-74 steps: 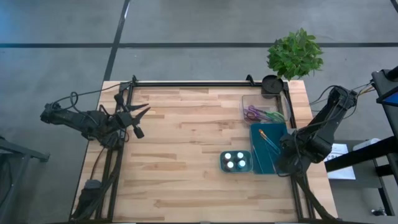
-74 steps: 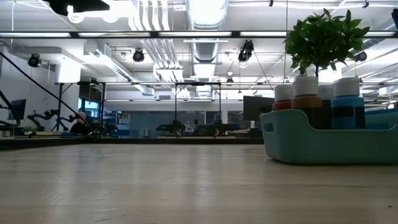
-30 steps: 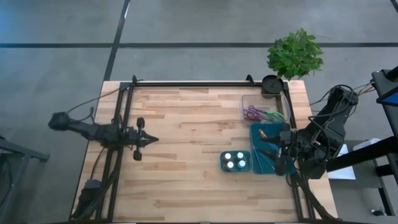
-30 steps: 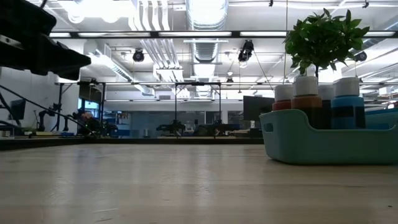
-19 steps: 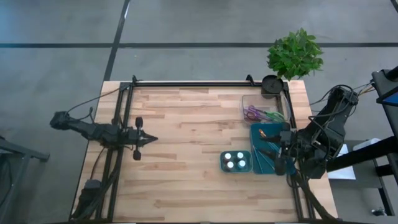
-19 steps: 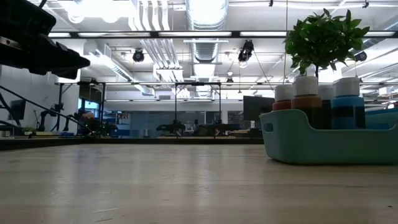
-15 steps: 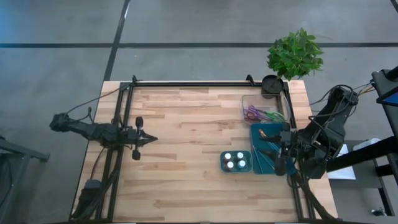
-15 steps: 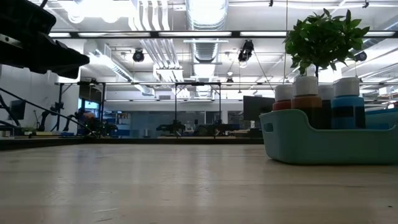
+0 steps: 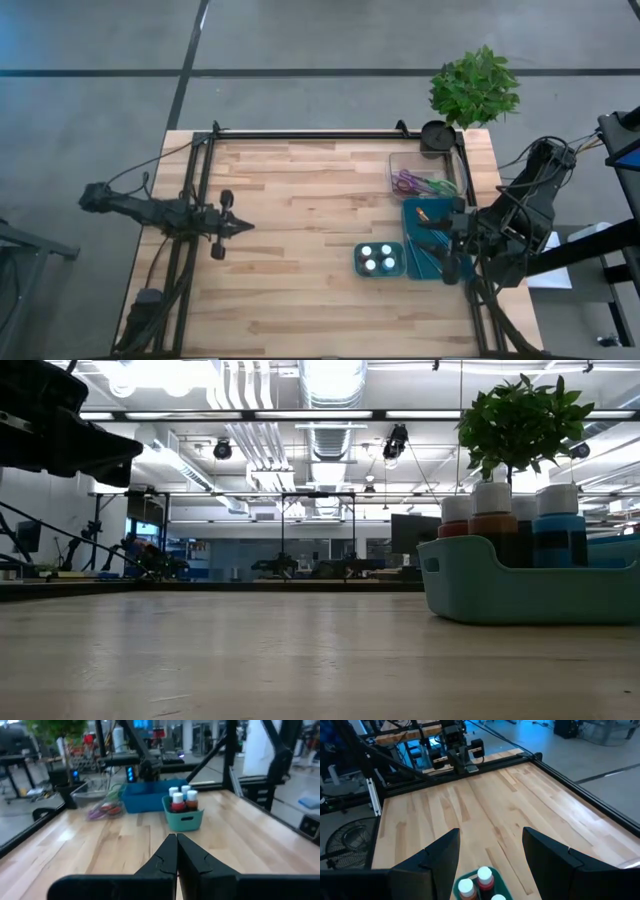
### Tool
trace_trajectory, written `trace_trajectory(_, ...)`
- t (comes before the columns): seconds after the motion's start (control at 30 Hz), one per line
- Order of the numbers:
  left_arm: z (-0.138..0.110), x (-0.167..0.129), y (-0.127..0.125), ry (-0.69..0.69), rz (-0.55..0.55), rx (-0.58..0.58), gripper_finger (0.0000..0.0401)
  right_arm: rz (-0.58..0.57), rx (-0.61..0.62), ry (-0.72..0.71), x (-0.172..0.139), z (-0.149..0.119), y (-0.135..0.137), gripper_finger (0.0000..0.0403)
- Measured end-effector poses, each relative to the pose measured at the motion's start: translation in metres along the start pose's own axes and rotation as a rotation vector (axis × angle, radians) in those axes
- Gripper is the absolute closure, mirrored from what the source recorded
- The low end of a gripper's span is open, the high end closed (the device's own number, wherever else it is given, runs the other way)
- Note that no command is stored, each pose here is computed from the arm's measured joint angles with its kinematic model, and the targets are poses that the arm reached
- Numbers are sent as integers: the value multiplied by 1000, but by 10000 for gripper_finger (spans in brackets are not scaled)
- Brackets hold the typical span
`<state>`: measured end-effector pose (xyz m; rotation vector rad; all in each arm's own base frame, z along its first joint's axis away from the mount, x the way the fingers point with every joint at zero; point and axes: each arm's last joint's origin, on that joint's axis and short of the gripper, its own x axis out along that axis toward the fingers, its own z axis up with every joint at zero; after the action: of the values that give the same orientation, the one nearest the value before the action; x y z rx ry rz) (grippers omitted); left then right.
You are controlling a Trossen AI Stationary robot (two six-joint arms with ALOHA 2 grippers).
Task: Pick & Place Paint Supplies
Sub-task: Return to Home Position
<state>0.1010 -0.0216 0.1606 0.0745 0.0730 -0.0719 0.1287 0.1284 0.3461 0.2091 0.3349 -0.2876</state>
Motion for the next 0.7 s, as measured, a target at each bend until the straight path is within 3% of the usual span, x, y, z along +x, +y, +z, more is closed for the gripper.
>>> trace_trajectory(0.17,-4,3,0,23,-2,21,399,0,-1,1,0,-1,0,192)
trace_trajectory(0.4,-6,5,11,51,85,36,399,2,-11,-1,0,1,0,192)
trace_trajectory(0.7,-6,4,19,34,-48,-7,399,13,-12,-6,0,2,2,192)
